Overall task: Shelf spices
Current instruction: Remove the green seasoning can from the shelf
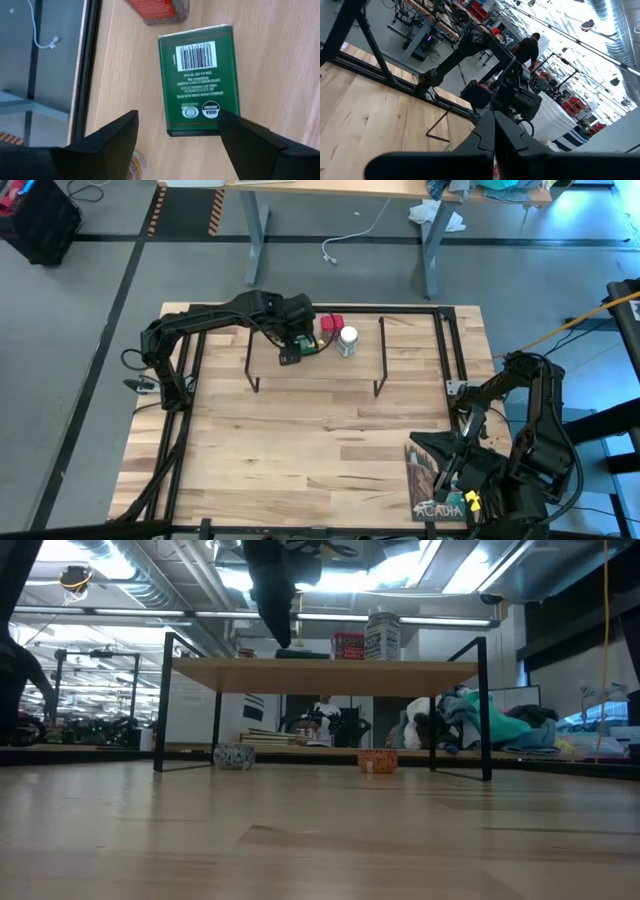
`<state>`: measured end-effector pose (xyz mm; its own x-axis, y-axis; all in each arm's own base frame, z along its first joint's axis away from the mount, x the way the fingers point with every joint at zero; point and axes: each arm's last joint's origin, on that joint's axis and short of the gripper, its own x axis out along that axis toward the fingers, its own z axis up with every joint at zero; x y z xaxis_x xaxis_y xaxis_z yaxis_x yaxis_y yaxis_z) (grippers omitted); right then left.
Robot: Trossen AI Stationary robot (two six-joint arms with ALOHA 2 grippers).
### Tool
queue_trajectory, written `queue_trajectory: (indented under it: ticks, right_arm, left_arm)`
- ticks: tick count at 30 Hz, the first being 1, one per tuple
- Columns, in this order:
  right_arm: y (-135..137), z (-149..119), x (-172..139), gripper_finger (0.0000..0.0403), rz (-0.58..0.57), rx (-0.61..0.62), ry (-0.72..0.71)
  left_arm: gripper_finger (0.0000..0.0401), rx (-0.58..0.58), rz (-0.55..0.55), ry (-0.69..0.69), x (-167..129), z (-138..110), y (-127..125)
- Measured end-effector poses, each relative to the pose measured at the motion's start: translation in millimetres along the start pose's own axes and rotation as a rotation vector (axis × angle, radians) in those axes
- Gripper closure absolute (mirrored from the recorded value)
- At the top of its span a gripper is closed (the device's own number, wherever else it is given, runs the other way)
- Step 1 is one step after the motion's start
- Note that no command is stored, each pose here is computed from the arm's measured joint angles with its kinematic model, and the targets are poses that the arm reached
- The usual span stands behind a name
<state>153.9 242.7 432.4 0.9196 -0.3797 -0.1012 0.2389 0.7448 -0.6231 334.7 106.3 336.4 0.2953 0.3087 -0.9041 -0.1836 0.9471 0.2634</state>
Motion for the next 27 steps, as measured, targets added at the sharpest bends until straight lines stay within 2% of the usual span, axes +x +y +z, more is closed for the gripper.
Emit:
queue_trajectory:
  ticks: [5,8,11,16,27]
  right_arm:
    - [0.2,0.0,-0.1,0.0403,0.007,0.0,0.002]
    - [0.2,-0.1,0.0,0.0403,0.007,0.0,0.002]
    - [0.2,-0.1,0.0,0.0403,0.007,0.0,0.002]
    - [0.5,-0.2,-0.1,0.0403,0.017,0.0,0.005]
    - [0.7,-0.2,0.0,0.0403,0.025,0.0,0.007]
  left_arm:
    - [0.0136,-0.029,0.006,-0.051,-0.5,5.4,-1.7]
    - [0.0136,-0.108,-0.003,-0.059,-0.7,6.2,-2.3]
    - [0.0136,-0.155,-0.023,-0.04,-0.6,4.2,-3.0]
    - [0.0132,-0.166,-0.032,0.009,-0.5,-0.5,-4.1]
    - [0.0023,-0.13,-0.062,-0.028,-0.6,2.8,-4.4]
